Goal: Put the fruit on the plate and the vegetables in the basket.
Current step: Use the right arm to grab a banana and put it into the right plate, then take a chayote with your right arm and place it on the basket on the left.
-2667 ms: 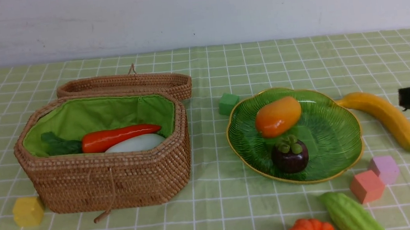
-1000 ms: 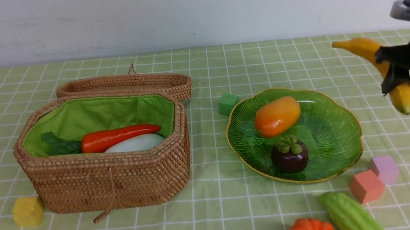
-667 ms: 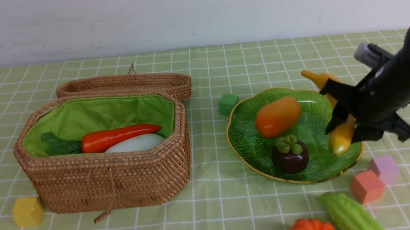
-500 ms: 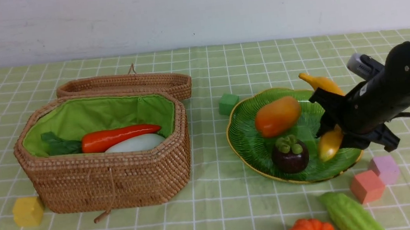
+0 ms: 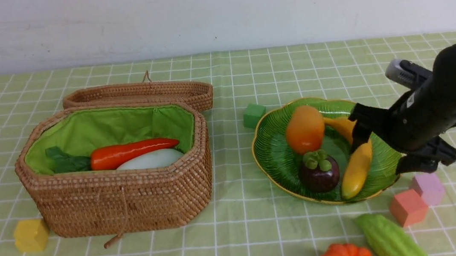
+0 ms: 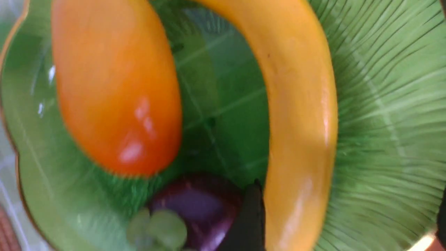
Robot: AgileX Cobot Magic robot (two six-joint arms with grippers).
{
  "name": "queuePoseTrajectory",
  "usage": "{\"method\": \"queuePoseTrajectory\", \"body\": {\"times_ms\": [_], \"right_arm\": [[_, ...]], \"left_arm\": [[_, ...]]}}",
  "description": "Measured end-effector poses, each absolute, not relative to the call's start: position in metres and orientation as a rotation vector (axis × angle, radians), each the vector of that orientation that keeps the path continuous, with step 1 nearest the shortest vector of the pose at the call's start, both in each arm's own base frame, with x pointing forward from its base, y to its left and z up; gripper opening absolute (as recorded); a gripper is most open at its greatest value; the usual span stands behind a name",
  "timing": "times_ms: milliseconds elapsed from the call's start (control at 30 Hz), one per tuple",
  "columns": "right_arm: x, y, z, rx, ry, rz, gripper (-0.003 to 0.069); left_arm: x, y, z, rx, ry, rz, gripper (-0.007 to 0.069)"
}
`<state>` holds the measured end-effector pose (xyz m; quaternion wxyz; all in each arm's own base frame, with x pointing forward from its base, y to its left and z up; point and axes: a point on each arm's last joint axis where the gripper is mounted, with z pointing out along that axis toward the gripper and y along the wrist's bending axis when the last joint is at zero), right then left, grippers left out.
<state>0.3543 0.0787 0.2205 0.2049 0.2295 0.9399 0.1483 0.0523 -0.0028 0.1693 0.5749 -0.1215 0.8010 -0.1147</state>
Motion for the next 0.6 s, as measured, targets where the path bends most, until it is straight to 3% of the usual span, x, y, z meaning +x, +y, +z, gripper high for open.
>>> {"method": "queuePoseTrajectory", "body": {"times_ms": [267, 400, 600], "right_arm": [[0.3, 0.071, 0.273, 0.014, 2.787, 0.286, 0.0578], [0.276, 0.069, 0.266, -0.096, 2.849, 0.26, 0.0572], [0.248, 0.076, 0.228, -0.217, 2.911, 0.239, 0.0571]], "left_arm": [[0.052, -0.003, 0.169, -0.285, 1.876, -0.269, 0.0144], [0.052, -0.003, 0.169, -0.285, 1.876, -0.269, 0.0144], [0.052, -0.003, 0.169, -0.285, 1.876, -0.269, 0.0144]]}}
